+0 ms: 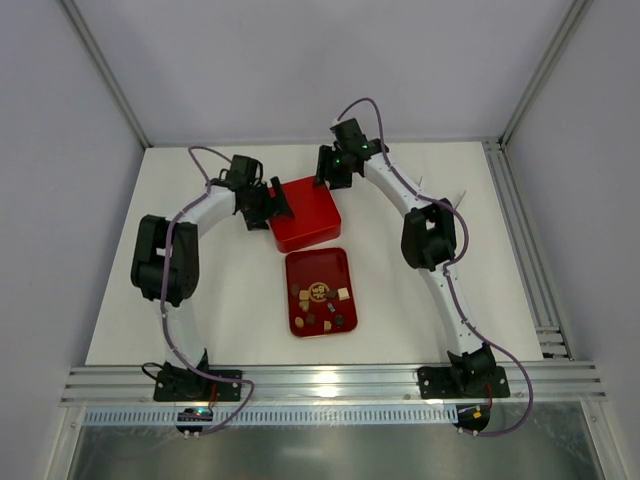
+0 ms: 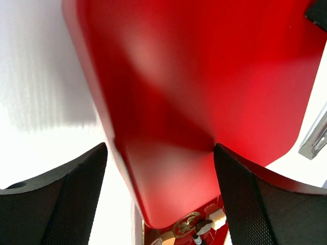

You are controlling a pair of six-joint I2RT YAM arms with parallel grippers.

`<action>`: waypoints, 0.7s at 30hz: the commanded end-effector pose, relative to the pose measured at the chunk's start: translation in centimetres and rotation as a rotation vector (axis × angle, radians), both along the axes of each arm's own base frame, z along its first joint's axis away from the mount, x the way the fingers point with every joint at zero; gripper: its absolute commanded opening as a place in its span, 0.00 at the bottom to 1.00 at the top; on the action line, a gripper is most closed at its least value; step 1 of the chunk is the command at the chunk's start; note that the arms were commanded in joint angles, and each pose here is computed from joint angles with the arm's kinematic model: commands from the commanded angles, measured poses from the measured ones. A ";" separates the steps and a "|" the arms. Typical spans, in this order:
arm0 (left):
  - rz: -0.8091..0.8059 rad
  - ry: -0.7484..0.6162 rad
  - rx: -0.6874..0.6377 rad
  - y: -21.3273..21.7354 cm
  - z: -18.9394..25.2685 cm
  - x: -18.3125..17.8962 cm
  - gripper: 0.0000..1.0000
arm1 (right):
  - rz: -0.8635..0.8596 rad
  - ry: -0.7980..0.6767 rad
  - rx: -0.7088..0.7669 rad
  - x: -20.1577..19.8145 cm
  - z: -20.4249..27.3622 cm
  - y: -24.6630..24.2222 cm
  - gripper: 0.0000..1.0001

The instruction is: Pack the chocolate

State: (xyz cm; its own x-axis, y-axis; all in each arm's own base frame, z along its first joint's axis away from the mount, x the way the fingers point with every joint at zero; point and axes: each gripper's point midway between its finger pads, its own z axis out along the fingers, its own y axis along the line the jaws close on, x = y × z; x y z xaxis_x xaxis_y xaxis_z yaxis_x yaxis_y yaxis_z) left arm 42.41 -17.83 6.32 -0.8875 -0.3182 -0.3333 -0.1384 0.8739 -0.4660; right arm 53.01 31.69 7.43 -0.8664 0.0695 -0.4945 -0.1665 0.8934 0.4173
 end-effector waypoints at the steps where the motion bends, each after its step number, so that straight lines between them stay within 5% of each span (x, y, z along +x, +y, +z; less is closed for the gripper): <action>1: 0.108 0.138 0.134 5.1 -4.1 -2.8 0.82 | 0.046 0.172 -0.185 -4.1 -6.9 -2.3 0.56; 21: 0.293 0.105 -0.021 6.5 -5.1 3.3 0.74 | 0.063 0.186 -0.211 -4.7 -7.5 -2.9 0.57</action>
State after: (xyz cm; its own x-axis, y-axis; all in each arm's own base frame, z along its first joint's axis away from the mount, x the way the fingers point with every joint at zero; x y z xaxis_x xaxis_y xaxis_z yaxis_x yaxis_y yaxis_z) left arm 47.23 -13.39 6.30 -0.7806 -0.5521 -0.2930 -0.3162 0.7532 -0.5767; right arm 53.03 32.07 7.32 -0.8577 0.0431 -0.5124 -0.2039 0.8863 0.4158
